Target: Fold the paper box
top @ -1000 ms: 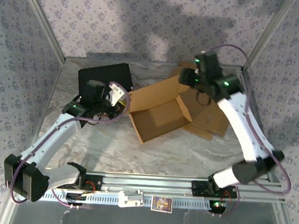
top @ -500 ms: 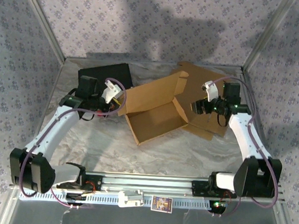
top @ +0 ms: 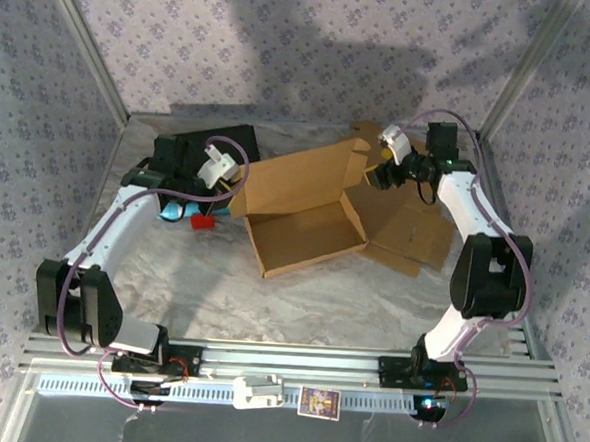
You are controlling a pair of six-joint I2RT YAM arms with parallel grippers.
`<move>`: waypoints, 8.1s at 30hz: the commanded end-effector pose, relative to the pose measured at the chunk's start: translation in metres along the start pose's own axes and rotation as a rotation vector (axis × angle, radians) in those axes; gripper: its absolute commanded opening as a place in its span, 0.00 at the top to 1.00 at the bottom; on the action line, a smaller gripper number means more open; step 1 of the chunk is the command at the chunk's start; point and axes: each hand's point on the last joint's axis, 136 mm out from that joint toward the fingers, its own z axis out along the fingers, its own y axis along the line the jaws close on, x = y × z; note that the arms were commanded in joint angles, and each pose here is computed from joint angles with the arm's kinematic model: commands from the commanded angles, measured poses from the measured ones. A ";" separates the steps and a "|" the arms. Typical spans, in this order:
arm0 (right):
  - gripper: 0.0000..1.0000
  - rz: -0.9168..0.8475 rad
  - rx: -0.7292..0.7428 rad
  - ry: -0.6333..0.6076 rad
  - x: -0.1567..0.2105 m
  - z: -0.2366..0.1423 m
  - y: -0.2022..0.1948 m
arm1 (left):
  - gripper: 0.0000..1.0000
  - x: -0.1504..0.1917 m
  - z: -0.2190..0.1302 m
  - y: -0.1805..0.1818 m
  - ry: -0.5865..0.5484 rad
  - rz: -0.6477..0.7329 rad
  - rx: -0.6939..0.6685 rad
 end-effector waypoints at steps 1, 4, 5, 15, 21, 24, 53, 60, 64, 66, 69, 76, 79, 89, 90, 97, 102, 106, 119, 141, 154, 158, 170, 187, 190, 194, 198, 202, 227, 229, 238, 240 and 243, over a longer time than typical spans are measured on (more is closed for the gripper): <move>0.30 -0.047 -0.070 -0.030 -0.018 0.013 0.011 | 1.00 -0.019 -0.005 0.003 -0.045 0.034 0.009; 0.33 -0.048 -0.077 -0.025 -0.017 0.022 0.010 | 1.00 -0.023 -0.005 0.007 -0.048 0.039 0.000; 0.36 -0.043 -0.077 -0.028 -0.018 0.023 0.008 | 1.00 -0.023 -0.003 0.008 -0.046 0.037 0.001; 0.71 -0.028 -0.081 0.016 -0.019 0.024 0.018 | 1.00 -0.031 0.004 0.027 -0.049 -0.005 -0.061; 0.90 -0.003 -0.082 0.055 -0.015 0.028 0.030 | 1.00 -0.037 0.011 0.028 -0.062 -0.035 -0.076; 0.99 0.039 -0.048 0.062 -0.019 0.027 0.028 | 1.00 -0.042 0.016 0.034 -0.062 -0.091 -0.121; 1.00 0.538 0.412 -0.030 -0.060 0.013 0.054 | 1.00 -0.078 0.055 0.018 -0.113 -0.473 -0.309; 1.00 0.619 0.477 -0.160 -0.067 0.009 0.052 | 1.00 -0.090 0.054 0.013 -0.223 -0.475 -0.228; 1.00 0.638 0.467 -0.185 -0.053 0.017 0.063 | 1.00 -0.082 0.061 0.012 -0.246 -0.474 -0.208; 1.00 0.616 0.464 -0.210 -0.049 0.018 0.070 | 1.00 -0.080 0.063 0.008 -0.276 -0.453 -0.188; 1.00 0.594 0.465 -0.216 -0.039 0.019 0.078 | 1.00 -0.075 0.063 0.005 -0.296 -0.435 -0.178; 1.00 0.526 0.437 -0.219 -0.012 0.019 0.094 | 1.00 -0.055 0.064 -0.009 -0.327 -0.391 -0.142; 1.00 0.511 0.425 -0.210 0.001 0.019 0.102 | 1.00 -0.041 0.066 -0.017 -0.313 -0.382 -0.125; 1.00 0.452 0.405 -0.192 0.026 0.013 0.116 | 1.00 -0.016 0.063 -0.039 -0.337 -0.327 -0.099; 1.00 0.444 0.403 -0.189 0.028 0.012 0.117 | 1.00 -0.012 0.064 -0.039 -0.343 -0.318 -0.109; 0.85 0.427 0.416 -0.174 0.039 0.007 0.119 | 1.00 0.011 0.065 -0.047 -0.359 -0.255 -0.196; 0.72 0.451 0.408 -0.171 0.034 -0.002 0.120 | 1.00 0.031 0.069 -0.054 -0.309 -0.206 -0.262; 0.68 0.484 0.403 -0.153 0.038 -0.010 0.123 | 1.00 0.042 0.069 -0.057 -0.291 -0.200 -0.294; 0.42 0.643 0.358 -0.063 0.052 -0.034 0.139 | 1.00 0.052 0.077 -0.056 -0.261 -0.232 -0.366; 0.29 0.833 0.224 -0.108 -0.032 -0.134 0.164 | 1.00 0.045 0.076 -0.052 -0.253 -0.204 -0.401; 0.41 1.436 0.359 0.108 -0.025 -0.125 0.051 | 1.00 0.043 0.072 -0.053 -0.251 -0.189 -0.405; 0.44 1.474 0.304 0.328 0.002 -0.084 0.049 | 1.00 0.043 0.072 -0.052 -0.254 -0.186 -0.407; 0.45 1.384 0.130 0.673 0.050 -0.030 0.090 | 1.00 0.040 0.073 -0.054 -0.258 -0.179 -0.402; 0.65 1.363 0.125 0.700 0.086 -0.023 0.115 | 0.91 0.040 0.077 -0.070 -0.235 -0.234 -0.360; 0.66 1.361 0.129 0.692 0.088 -0.021 0.116 | 0.80 0.042 0.072 -0.073 -0.231 -0.264 -0.354; 0.66 1.345 0.144 0.683 0.090 -0.019 0.116 | 0.70 0.048 0.063 -0.074 -0.228 -0.313 -0.350; 0.67 1.341 0.149 0.688 0.095 -0.016 0.119 | 0.66 0.052 0.057 -0.080 -0.217 -0.341 -0.331; 0.67 1.343 0.158 0.677 0.096 -0.015 0.117 | 0.62 0.055 0.048 -0.088 -0.198 -0.386 -0.304; 0.67 1.336 0.166 0.673 0.093 -0.011 0.116 | 0.44 -0.012 -0.041 -0.070 -0.048 -1.237 -0.191; 0.67 1.333 0.167 0.672 0.093 -0.009 0.114 | 0.48 -0.012 -0.015 -0.066 0.058 -1.235 -0.186; 0.68 1.329 0.155 0.672 0.091 -0.004 0.112 | 0.44 0.023 0.059 -0.050 0.251 -1.268 -0.183; 0.68 1.330 0.152 0.673 0.091 -0.003 0.112 | 0.44 0.028 0.066 -0.050 0.251 -1.272 -0.173; 0.68 1.330 0.151 0.678 0.094 -0.002 0.113 | 0.49 0.033 0.076 -0.048 0.242 -1.276 -0.165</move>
